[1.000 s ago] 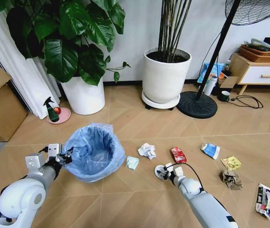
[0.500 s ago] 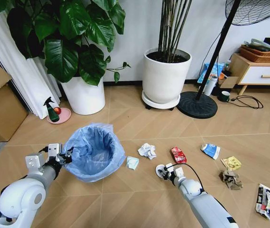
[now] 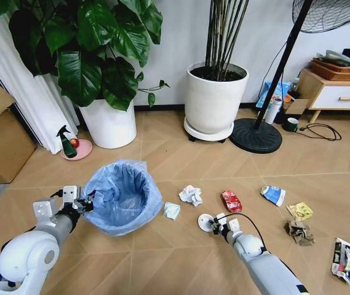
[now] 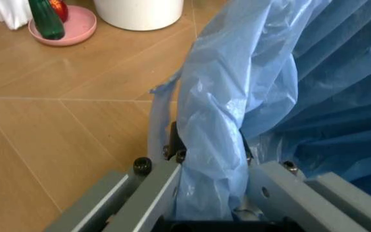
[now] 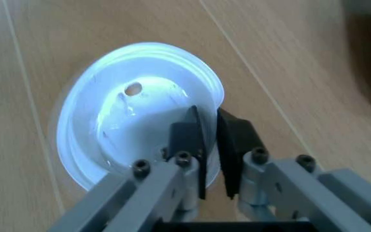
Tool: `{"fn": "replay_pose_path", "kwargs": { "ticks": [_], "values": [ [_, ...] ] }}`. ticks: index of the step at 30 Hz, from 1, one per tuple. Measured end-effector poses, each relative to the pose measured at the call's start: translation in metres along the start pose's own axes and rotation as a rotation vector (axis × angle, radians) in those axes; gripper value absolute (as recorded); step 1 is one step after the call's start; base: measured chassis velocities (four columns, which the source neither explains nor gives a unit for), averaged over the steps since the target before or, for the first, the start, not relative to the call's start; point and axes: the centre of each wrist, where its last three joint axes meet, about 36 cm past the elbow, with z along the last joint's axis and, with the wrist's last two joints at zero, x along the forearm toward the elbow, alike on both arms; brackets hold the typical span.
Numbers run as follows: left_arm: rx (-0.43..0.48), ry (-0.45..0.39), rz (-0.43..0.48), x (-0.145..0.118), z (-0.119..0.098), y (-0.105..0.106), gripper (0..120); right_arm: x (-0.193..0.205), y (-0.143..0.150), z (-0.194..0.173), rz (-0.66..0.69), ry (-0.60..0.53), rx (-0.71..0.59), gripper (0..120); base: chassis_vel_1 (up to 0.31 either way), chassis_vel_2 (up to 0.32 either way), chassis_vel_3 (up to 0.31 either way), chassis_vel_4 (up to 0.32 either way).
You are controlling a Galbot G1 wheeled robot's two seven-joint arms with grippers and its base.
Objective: Pick up the trash bin and place the garbage on the floor into it.
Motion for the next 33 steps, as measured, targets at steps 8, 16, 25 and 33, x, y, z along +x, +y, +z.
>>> {"fn": "replay_pose_path", "kwargs": {
  "ticks": [8,16,25,33],
  "values": [
    [-0.005,-0.005,0.003,0.002,-0.001,-0.001,0,0.004,0.003,0.001,0.006,-0.007,0.002,0,0.000,0.000,0.000,0.000],
    [-0.010,-0.012,0.009,0.005,-0.004,-0.003,0,0.012,0.001,-0.013,0.015,-0.048,0.023,0,0.000,0.000,0.000,0.000],
    [-0.013,-0.014,0.008,0.007,-0.005,-0.004,0,0.030,-0.007,-0.037,0.034,-0.134,0.067,0,0.000,0.000,0.000,0.000],
    [-0.010,-0.008,0.007,0.005,-0.003,-0.003,0,0.058,-0.027,-0.083,0.048,-0.266,0.088,0,0.000,0.000,0.000,0.000]
  ]
}}
